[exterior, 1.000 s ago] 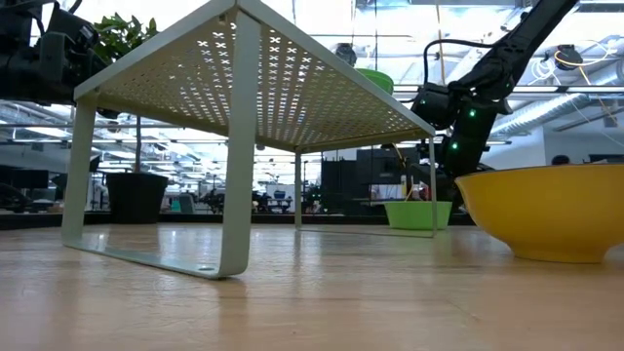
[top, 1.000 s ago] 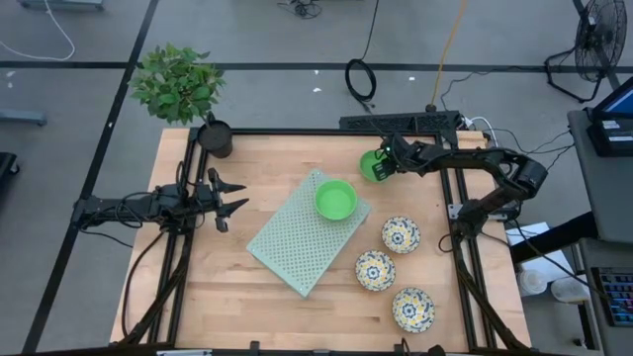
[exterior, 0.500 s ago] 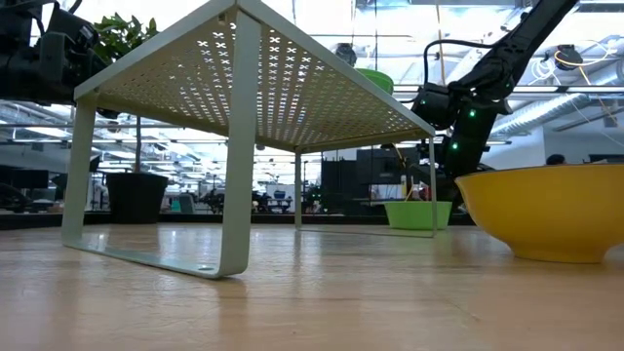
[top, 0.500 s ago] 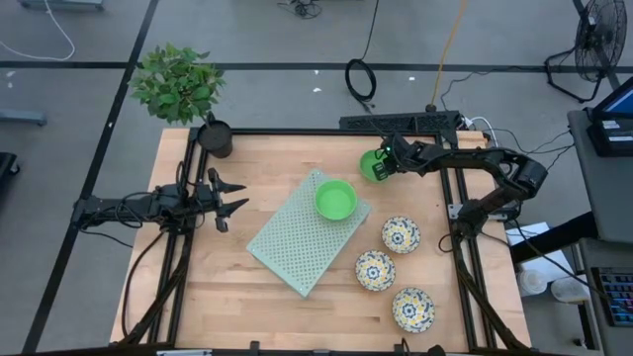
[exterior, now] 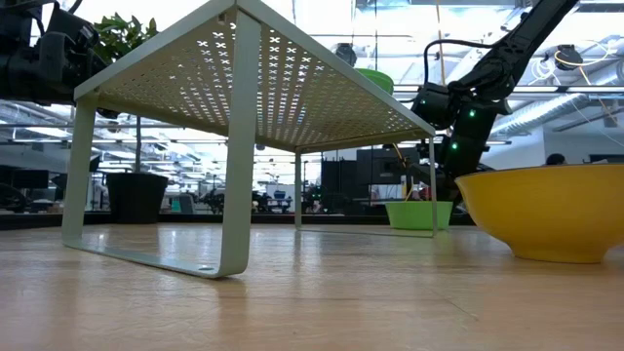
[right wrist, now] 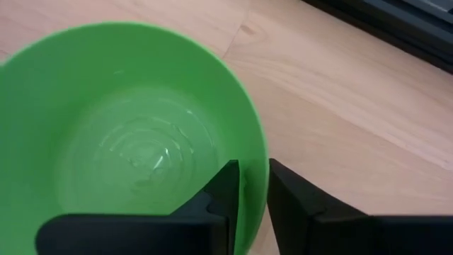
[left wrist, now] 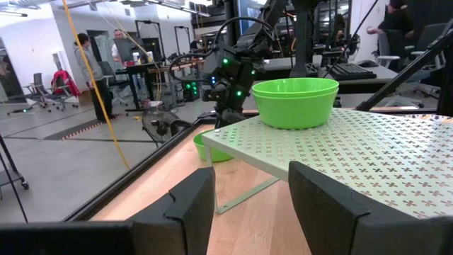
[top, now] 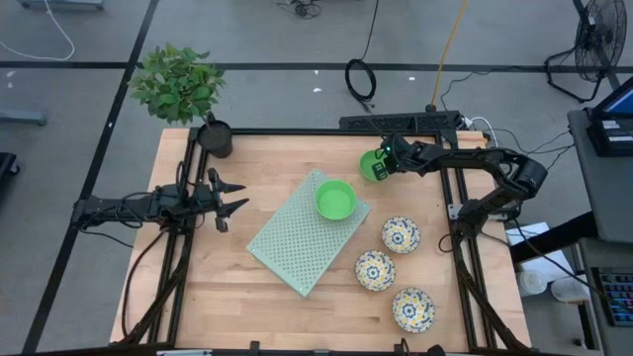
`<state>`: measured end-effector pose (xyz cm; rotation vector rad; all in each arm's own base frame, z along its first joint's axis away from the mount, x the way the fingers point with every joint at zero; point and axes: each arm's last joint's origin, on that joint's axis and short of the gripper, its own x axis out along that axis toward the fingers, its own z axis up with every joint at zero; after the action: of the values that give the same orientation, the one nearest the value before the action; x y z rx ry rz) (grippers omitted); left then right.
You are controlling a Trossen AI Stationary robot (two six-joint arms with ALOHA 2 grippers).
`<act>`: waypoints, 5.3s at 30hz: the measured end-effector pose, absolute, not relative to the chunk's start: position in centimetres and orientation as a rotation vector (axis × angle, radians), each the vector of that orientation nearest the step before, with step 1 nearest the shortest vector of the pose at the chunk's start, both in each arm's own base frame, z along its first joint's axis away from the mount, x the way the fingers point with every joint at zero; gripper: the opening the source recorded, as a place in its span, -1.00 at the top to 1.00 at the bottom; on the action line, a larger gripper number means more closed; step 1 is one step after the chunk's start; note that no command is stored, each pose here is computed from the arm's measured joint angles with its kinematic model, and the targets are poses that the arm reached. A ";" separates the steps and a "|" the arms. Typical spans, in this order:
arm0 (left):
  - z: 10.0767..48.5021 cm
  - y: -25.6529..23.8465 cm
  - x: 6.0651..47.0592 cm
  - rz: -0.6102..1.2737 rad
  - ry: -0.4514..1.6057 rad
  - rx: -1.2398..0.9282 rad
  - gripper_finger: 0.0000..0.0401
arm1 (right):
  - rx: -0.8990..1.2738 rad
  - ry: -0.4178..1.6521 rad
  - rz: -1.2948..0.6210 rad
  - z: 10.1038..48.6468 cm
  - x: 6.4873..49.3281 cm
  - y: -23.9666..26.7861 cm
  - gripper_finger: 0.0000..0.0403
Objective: Pick & Place Mini bowls
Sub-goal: Stack the green bowl on the green bowl on the shelf
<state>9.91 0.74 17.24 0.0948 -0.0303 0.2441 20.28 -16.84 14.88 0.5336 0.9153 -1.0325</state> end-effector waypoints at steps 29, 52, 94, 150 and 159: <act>17.2 0.7 9.9 0.244 -0.031 0.095 0.09 | 0.514 0.800 -1.028 13.0 19.6 -16.3 0.89; 17.2 0.7 9.9 0.244 -0.030 0.095 0.09 | 0.497 0.768 -1.013 13.1 19.8 -16.5 0.89; 17.2 0.7 9.9 0.244 -0.030 0.095 0.09 | 0.381 0.550 -0.975 14.9 21.1 -17.5 0.95; 17.2 0.7 9.9 0.244 -0.031 0.095 0.09 | 0.579 0.680 -0.988 14.2 18.9 -17.7 0.45; 17.2 0.7 9.9 0.244 -0.030 0.095 0.09 | 0.537 0.712 -0.952 14.1 19.2 -17.3 0.85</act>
<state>9.91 0.74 17.24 0.0947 -0.0305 0.2441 19.22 -17.27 14.13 0.5373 0.7120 -0.9516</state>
